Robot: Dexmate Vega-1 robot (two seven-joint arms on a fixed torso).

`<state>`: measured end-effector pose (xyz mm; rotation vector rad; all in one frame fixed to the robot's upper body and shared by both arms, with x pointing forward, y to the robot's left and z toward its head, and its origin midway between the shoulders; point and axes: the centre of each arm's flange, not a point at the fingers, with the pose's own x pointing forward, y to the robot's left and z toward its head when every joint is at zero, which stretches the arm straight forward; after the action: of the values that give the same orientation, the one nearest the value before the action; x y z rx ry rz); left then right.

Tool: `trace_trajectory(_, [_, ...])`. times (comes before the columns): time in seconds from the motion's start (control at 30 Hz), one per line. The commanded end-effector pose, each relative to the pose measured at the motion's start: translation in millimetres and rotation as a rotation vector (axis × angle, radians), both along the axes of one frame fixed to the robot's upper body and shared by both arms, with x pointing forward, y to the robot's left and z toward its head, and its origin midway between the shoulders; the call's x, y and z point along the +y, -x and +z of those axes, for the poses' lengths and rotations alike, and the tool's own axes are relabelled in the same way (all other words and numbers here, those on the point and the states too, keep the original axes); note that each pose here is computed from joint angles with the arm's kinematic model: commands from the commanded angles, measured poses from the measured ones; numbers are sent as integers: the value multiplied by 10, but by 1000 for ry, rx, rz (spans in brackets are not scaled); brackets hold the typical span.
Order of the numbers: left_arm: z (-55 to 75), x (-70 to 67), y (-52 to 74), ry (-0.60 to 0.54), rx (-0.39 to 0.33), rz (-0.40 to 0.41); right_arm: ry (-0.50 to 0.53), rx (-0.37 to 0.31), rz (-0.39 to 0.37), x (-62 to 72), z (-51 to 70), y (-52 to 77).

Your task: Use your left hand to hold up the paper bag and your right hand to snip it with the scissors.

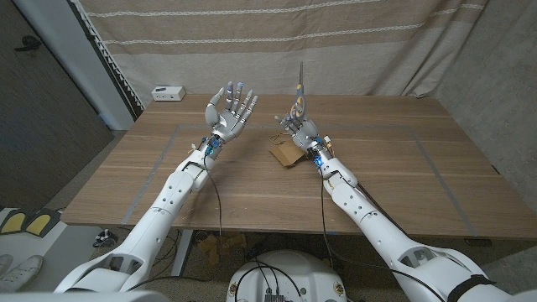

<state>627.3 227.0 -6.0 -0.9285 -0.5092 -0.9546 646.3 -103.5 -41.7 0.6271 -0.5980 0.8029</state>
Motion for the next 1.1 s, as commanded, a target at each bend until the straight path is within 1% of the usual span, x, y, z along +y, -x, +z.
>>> trace_trajectory(0.03, [-16, 13, 15, 5, 3, 1, 17, -3, -18, -1, 10, 0])
trace_trajectory(0.17, [-19, 19, 17, 6, 4, 2, 25, -3, -30, -5, -4, 2])
trace_trajectory(0.37, [-21, 27, 17, 5, 7, 3, 68, -15, -52, -19, 7, 10])
trace_trajectory(0.4, [-22, 29, 16, 5, 7, 3, 57, -8, -56, -20, 6, 11])
trace_trajectory(0.47, [-24, 32, 15, 7, 8, 3, 68, -2, -72, -20, 9, 15])
trace_trajectory(0.7, [-33, 55, 14, 11, 8, 7, 65, 14, -72, -22, -6, -6])
trace_trajectory(0.9, [-36, 78, 13, 13, 9, 10, 55, 3, -55, -25, -4, -34])
trace_trajectory(1.1, [-33, 86, 9, 14, 9, 8, 47, 8, -57, -14, -14, -32])
